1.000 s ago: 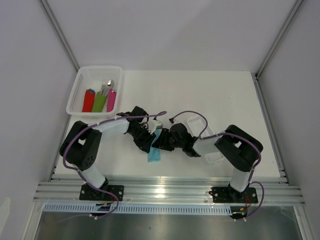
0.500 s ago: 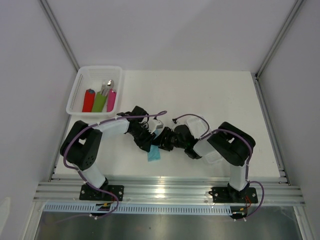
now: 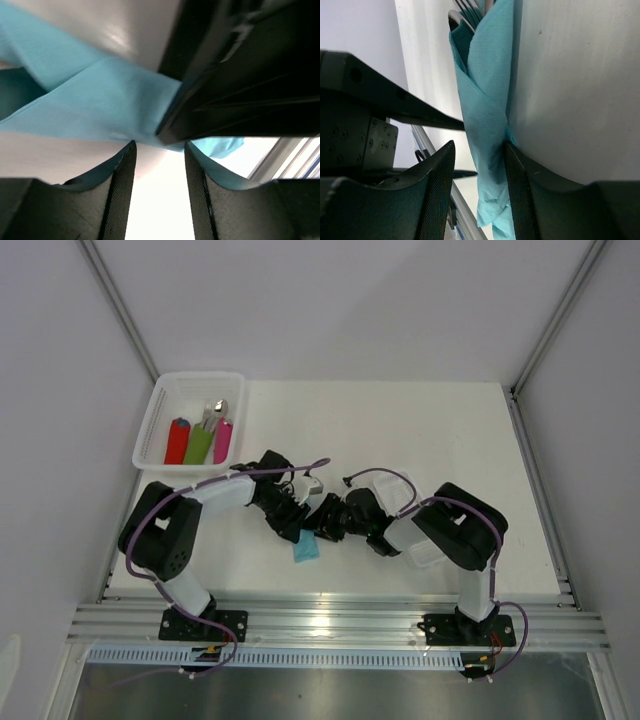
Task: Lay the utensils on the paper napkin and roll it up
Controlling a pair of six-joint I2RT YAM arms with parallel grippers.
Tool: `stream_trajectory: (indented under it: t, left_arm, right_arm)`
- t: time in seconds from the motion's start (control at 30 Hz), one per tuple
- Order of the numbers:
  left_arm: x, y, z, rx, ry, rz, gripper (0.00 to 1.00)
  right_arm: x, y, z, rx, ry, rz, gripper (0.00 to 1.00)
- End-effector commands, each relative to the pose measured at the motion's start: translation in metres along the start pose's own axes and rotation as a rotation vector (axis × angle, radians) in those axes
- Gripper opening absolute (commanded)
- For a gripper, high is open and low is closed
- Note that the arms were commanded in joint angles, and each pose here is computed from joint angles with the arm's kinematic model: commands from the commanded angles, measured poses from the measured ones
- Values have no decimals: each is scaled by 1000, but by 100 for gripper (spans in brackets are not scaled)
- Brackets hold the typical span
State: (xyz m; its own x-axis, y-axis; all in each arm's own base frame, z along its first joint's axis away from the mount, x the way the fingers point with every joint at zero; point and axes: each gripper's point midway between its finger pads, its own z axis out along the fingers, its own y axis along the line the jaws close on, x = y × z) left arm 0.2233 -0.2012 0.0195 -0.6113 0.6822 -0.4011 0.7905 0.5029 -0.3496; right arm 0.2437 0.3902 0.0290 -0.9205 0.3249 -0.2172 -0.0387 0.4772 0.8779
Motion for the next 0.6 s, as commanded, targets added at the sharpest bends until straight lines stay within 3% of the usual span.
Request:
stream_trajectory:
  t: [0.0,0.23,0.57]
  left_arm:
    - [-9,9,-17,-37,-56,-5,48]
    - [-24,18,-49,-87,-135,-31,50]
    - [-30,51,-41,-96,-68,-160,48]
  right_arm:
    - [26,-82,-18,311,72,-16,48]
    - [25,-82,-13,312,78,-29,48]
    - [30,-87,-9,303,111,-53,48]
